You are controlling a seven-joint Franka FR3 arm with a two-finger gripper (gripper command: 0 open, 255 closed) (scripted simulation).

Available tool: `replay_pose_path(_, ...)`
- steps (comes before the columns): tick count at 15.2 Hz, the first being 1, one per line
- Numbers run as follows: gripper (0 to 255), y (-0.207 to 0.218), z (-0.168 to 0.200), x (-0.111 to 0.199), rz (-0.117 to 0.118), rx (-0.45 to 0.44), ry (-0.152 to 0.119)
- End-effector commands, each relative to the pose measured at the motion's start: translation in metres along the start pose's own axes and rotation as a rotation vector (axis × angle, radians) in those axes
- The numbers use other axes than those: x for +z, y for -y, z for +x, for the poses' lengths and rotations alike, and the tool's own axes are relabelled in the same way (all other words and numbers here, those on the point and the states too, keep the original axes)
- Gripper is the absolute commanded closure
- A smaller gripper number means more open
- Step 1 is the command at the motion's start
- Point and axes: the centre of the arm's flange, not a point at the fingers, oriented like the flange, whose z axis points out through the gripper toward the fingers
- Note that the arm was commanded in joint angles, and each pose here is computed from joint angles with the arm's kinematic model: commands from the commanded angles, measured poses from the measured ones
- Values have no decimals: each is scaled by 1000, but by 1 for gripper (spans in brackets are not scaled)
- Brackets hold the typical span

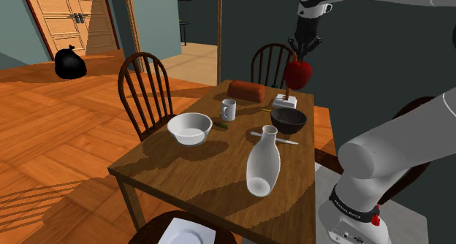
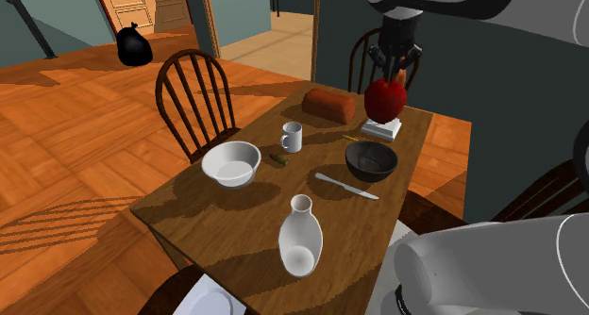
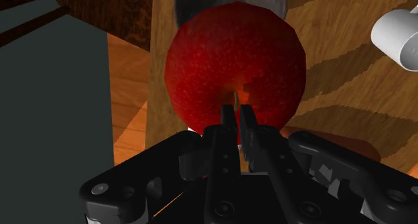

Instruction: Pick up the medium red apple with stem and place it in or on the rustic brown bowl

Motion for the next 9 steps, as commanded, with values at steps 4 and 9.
replay_pose_path(4, 255, -4, -3, 21, 0, -1, 0)
replay_pose_path(9, 255, -2, -9, 47, 0, -1, 0)
